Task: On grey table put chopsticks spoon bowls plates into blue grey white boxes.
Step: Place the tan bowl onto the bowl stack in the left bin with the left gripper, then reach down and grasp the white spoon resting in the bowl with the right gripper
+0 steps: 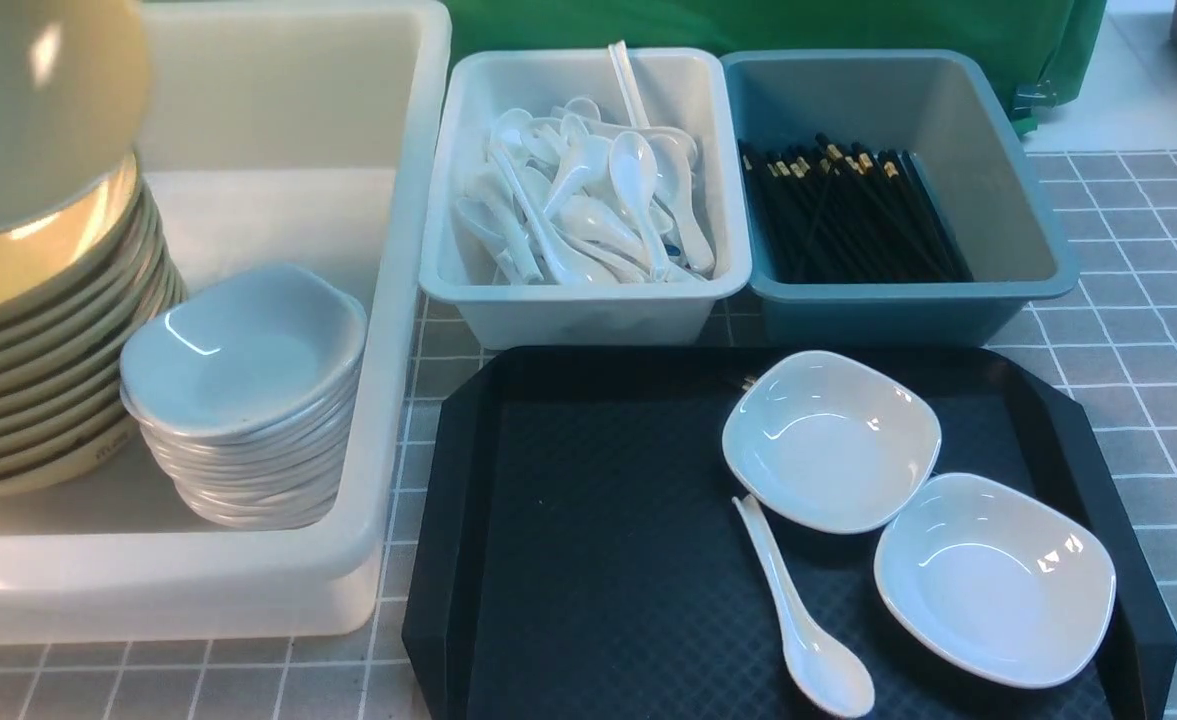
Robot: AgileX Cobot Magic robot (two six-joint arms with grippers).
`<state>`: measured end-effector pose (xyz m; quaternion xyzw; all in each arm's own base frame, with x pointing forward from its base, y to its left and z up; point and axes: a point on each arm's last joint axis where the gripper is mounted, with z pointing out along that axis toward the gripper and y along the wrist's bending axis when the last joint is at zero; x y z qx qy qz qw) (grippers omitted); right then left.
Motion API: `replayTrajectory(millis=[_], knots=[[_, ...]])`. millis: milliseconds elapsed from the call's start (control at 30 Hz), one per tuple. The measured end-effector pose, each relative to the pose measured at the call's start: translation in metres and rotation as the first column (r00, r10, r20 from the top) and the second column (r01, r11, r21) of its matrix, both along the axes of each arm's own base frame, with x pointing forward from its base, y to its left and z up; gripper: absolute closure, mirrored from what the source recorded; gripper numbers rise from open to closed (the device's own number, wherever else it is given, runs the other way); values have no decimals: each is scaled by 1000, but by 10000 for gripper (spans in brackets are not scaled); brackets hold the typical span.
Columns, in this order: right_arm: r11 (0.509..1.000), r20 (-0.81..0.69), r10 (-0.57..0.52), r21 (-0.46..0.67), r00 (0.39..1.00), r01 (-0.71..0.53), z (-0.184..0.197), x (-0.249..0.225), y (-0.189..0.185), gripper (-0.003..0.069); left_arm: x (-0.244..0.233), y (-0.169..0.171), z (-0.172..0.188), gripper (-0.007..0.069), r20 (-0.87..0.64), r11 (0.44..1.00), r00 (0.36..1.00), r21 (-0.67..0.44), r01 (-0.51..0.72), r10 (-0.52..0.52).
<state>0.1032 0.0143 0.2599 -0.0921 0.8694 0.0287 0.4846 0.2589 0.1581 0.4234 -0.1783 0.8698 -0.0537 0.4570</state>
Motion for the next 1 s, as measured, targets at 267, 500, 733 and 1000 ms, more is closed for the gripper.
replayTrajectory(millis=[267, 500, 733, 1000], knots=[[1000, 2, -1, 2, 1000, 1, 0, 0, 0, 613, 29, 25, -51, 349, -95, 998, 995, -65, -14, 8], [1000, 1, -4, 2, 1000, 4, -5, 0, 0, 613, 18, 19, -20, 56, -41, 998, 998, -34, -58, 56], [997, -61, 51, 64, 997, -47, -15, 4, 9, 613, -7, -26, 26, 113, 67, 994, 995, -70, 82, -77], [934, -299, 358, 100, 885, -344, -23, 31, 57, 490, -27, -135, 51, 571, 151, 859, 847, 29, 511, -509]])
